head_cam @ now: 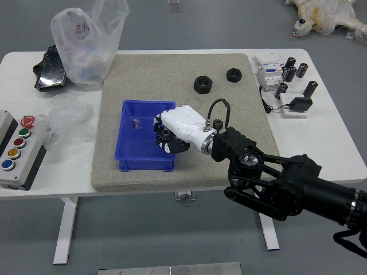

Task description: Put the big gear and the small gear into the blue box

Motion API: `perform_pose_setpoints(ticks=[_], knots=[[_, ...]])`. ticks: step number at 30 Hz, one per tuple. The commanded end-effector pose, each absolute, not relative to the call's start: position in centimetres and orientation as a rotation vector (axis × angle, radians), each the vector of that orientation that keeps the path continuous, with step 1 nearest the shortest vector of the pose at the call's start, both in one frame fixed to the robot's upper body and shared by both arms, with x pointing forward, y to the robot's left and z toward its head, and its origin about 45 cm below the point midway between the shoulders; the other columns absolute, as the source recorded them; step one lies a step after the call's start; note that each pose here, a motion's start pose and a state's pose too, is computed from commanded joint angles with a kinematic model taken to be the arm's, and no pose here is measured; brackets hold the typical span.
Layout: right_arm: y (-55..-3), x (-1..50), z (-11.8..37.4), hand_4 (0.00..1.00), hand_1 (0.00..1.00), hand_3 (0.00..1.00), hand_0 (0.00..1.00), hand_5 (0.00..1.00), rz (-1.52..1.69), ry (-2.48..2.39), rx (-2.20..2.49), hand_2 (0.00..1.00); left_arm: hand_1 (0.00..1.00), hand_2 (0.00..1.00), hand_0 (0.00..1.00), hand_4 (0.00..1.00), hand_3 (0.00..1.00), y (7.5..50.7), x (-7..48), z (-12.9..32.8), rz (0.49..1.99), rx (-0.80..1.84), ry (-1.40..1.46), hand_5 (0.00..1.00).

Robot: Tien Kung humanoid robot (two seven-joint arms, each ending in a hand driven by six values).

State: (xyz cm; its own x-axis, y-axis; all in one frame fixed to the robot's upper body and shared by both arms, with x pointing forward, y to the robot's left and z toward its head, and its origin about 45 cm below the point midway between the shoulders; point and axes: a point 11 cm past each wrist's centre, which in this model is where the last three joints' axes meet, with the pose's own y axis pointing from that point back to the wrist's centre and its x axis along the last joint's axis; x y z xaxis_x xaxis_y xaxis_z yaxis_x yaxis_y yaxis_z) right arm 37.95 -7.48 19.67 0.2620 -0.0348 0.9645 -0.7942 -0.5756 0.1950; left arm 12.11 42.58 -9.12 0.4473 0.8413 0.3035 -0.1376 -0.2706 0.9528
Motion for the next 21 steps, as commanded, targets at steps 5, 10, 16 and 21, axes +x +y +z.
perform_pose_setpoints(ticks=[5,10,16,21], knots=[[-7.2,37.7,20.3,0.749,0.822,0.924,0.522,0.315,1.368,-0.783,1.876,0.897,0.557,0.530,0.664,0.727,0.649,42.5,12.2,-9.1,1.073,1.558,0.637,0.364],[-6.7,37.3,21.2,0.785,0.810,0.906,0.513,0.349,1.379,-0.815,1.919,0.875,0.556,0.530,0.664,0.727,0.649,42.5,12.2,-9.1,1.073,1.558,0.637,0.364],[-9.2,39.2,22.5,0.774,0.734,0.830,0.463,0.343,1.354,-0.956,1.886,0.803,0.557,0.530,0.664,0.727,0.649,42.4,12.1,-9.2,1.071,1.556,0.640,0.364],[-13.8,42.4,22.1,0.763,0.661,0.750,0.404,0.334,1.249,-1.063,1.796,0.730,0.557,0.530,0.665,0.727,0.649,42.5,12.0,-9.2,1.071,1.560,0.641,0.365]])
